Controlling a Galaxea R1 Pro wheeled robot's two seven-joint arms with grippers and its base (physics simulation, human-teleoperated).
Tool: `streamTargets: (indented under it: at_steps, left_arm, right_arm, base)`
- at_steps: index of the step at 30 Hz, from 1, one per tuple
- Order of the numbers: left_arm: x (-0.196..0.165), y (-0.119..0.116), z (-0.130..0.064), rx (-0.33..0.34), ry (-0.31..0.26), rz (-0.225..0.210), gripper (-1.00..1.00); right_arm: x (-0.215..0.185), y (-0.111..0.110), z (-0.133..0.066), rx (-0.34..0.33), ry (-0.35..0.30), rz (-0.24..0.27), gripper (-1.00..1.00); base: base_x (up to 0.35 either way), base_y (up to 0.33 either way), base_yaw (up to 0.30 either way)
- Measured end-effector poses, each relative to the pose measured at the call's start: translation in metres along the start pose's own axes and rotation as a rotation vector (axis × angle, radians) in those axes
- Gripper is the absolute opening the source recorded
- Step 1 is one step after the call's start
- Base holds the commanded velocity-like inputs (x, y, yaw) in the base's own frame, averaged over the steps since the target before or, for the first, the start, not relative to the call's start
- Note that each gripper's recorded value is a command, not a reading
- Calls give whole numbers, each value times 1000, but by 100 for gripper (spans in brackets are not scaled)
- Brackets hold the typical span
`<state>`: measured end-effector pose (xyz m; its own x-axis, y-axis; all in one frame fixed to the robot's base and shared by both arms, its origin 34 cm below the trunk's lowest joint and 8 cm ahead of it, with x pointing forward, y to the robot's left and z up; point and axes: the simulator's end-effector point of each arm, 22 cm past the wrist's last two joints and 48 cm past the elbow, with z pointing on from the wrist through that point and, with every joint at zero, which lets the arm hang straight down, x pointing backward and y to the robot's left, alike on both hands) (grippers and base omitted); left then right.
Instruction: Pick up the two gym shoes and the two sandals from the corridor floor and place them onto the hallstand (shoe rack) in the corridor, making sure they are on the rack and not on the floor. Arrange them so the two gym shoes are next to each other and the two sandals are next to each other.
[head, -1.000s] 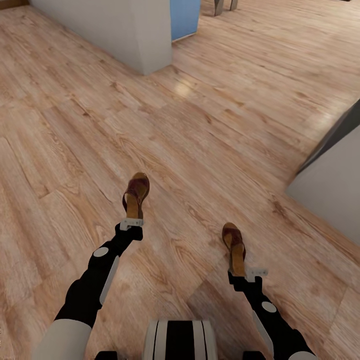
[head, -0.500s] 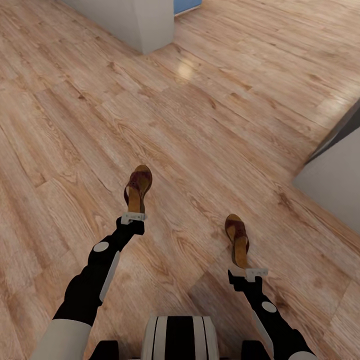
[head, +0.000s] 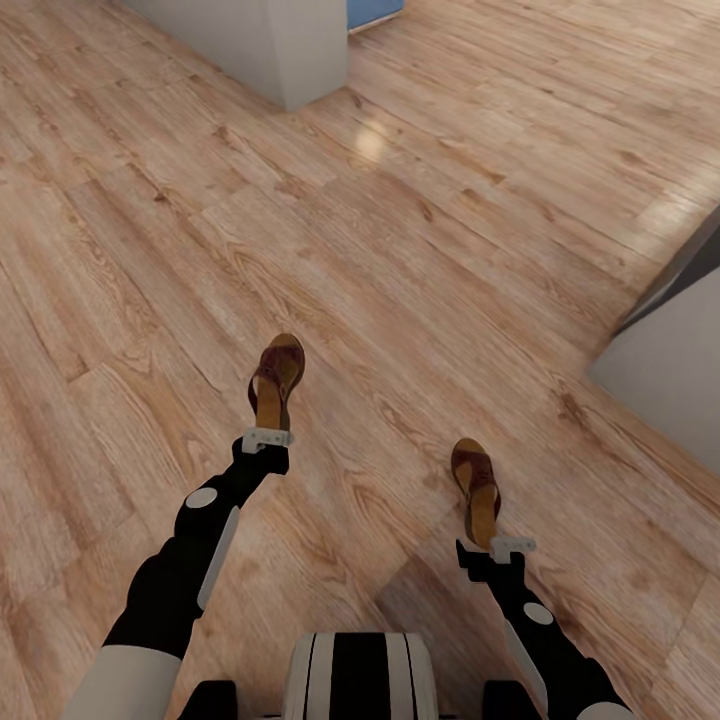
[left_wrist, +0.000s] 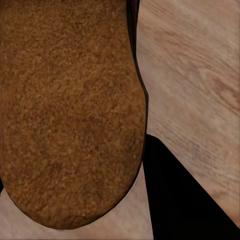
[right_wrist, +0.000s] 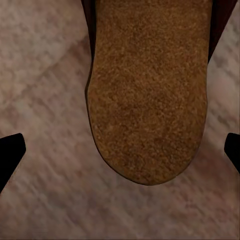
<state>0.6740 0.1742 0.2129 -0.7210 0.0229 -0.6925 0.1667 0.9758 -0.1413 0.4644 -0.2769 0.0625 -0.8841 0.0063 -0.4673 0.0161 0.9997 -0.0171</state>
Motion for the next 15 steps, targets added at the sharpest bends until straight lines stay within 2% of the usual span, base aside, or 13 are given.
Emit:
streamTargets:
  at_steps: [15]
  left_arm:
    - [-1,0,0,1,-2,-1,-100]
  right_arm:
    - [-1,0,0,1,-1,2,100]
  base:
    - [26,0,0]
